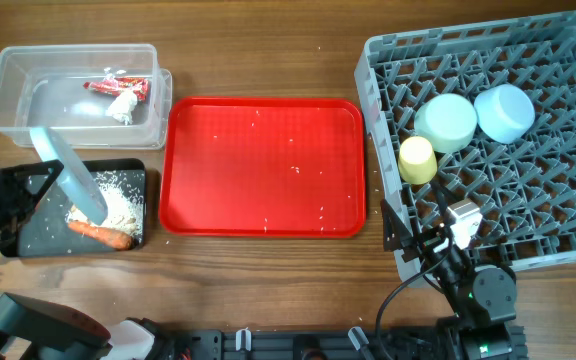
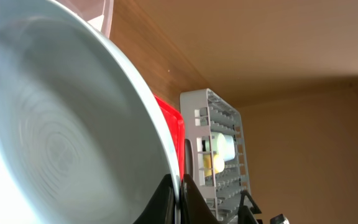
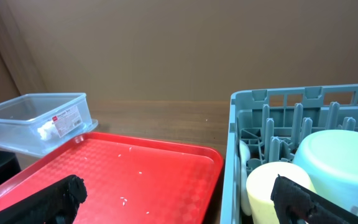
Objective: Sort waste into correct bins and load items into the dishwasher rack
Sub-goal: 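Tip the plate over the black tray to dump the rice, then carry the empty plate and stand it in the dish rack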
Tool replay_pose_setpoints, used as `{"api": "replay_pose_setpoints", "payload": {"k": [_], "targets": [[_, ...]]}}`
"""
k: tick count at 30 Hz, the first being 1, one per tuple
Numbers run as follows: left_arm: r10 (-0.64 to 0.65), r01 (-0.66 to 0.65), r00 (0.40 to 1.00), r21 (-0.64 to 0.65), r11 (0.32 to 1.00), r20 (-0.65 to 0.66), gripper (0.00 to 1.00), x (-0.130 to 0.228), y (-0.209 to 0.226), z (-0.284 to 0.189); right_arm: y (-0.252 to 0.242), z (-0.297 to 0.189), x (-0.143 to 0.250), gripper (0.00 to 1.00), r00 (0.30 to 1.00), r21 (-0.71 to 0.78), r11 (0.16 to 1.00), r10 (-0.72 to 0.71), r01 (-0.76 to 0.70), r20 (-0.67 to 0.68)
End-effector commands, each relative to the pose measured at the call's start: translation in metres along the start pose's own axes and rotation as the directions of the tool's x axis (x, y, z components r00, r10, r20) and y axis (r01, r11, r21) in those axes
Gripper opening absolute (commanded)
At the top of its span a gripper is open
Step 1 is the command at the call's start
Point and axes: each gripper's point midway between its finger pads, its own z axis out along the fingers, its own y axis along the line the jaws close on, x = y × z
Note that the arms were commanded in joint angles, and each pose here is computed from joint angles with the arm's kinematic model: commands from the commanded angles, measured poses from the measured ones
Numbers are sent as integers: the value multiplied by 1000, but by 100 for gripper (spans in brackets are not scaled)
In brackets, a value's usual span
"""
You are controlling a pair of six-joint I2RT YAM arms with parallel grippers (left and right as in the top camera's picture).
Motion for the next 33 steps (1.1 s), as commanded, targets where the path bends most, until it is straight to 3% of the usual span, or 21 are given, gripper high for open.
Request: {"api": "replay_pose_setpoints", "payload": {"k": [1, 4, 8, 14, 18, 22, 25, 27, 33], "targets": [[46, -46, 999, 29, 999, 1, 4, 5, -4, 6, -2, -1, -3, 100, 1000, 11, 1000, 9, -9, 14], [35, -34, 999, 56, 998, -19, 4, 8, -13, 13, -2, -1, -3, 100, 1000, 11, 1000, 9, -9, 14], [147, -124, 974, 138, 983, -175, 4, 37, -51, 51, -2, -1, -3, 100, 1000, 11, 1000, 9, -9, 14], [332, -224, 862, 299, 928, -383, 4, 81, -105, 134, -2, -1, -3, 100, 1000, 11, 1000, 9, -9, 14], [420, -292, 831, 356, 888, -365, 4, 87, -160, 215, -2, -1, -3, 100, 1000, 11, 1000, 9, -9, 14], [431, -302, 877, 454, 838, -213, 4, 105, -245, 295, -2, -1, -3, 100, 1000, 11, 1000, 9, -9, 14], [299, -179, 943, 540, 822, -143, 4, 133, -295, 343, -2, -1, -3, 100, 1000, 11, 1000, 9, -9, 14], [218, -100, 965, 564, 820, -146, 4, 152, -305, 364, -2, -1, -3, 100, 1000, 11, 1000, 9, -9, 14], [-40, 141, 975, 466, 873, -220, 4, 191, -281, 419, -2, -1, -3, 100, 1000, 11, 1000, 9, -9, 14]]}}
